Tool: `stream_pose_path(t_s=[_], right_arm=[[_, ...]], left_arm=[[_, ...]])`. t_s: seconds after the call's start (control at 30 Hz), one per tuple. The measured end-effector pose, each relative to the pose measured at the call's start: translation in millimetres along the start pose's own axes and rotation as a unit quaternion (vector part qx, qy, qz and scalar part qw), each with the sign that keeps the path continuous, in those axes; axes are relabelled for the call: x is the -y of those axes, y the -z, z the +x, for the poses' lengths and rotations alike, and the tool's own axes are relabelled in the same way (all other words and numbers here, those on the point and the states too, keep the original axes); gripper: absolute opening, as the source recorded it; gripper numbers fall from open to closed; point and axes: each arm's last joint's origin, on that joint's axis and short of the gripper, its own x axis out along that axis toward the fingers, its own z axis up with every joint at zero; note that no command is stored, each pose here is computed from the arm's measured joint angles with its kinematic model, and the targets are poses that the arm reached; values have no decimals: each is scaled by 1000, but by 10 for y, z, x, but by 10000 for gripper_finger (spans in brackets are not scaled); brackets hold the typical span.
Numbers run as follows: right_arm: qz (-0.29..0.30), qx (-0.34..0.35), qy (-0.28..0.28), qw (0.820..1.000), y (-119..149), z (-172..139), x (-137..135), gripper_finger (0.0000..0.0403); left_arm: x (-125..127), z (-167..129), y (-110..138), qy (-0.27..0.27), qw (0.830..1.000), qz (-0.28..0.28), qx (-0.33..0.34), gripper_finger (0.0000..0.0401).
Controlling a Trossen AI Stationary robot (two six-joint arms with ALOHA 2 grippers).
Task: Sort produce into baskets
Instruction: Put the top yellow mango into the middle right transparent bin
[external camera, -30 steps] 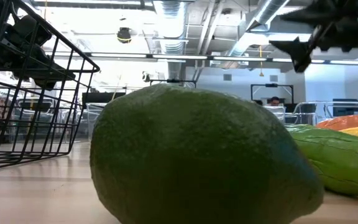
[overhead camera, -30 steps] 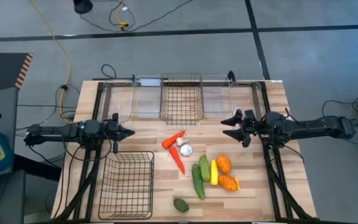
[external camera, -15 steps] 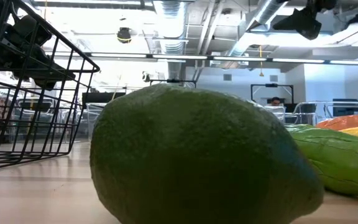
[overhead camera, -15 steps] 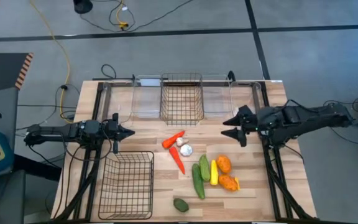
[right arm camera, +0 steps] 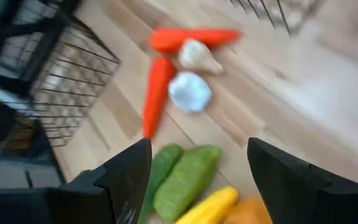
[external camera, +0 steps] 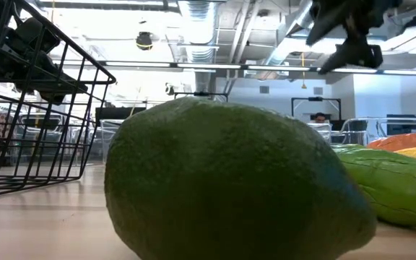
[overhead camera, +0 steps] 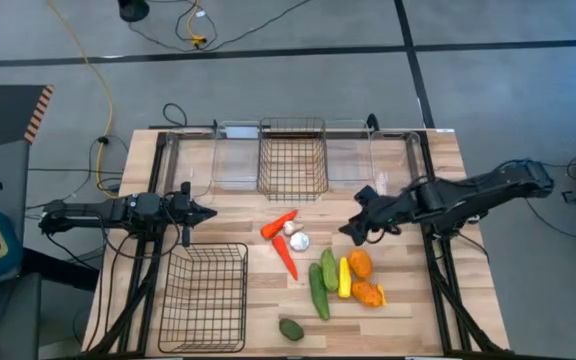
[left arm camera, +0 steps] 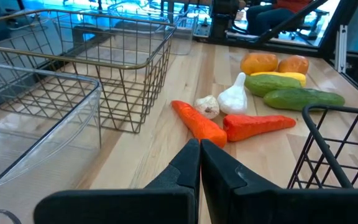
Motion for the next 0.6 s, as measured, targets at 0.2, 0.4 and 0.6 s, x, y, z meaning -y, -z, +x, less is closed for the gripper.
stream_pose_path(t_s=[0.2, 0.4, 0.6], right_arm=[[72, -61, 69, 993, 152, 180, 50, 295], [128, -101, 163, 973, 287, 212, 170, 295], [113, -124, 144, 975, 292, 221, 146, 295]], left_arm=[[0, -1, -1, 0, 1000, 0, 0, 0], [0, -1, -1, 0, 1000, 0, 0, 0], [0, -1, -1, 0, 1000, 0, 0, 0]])
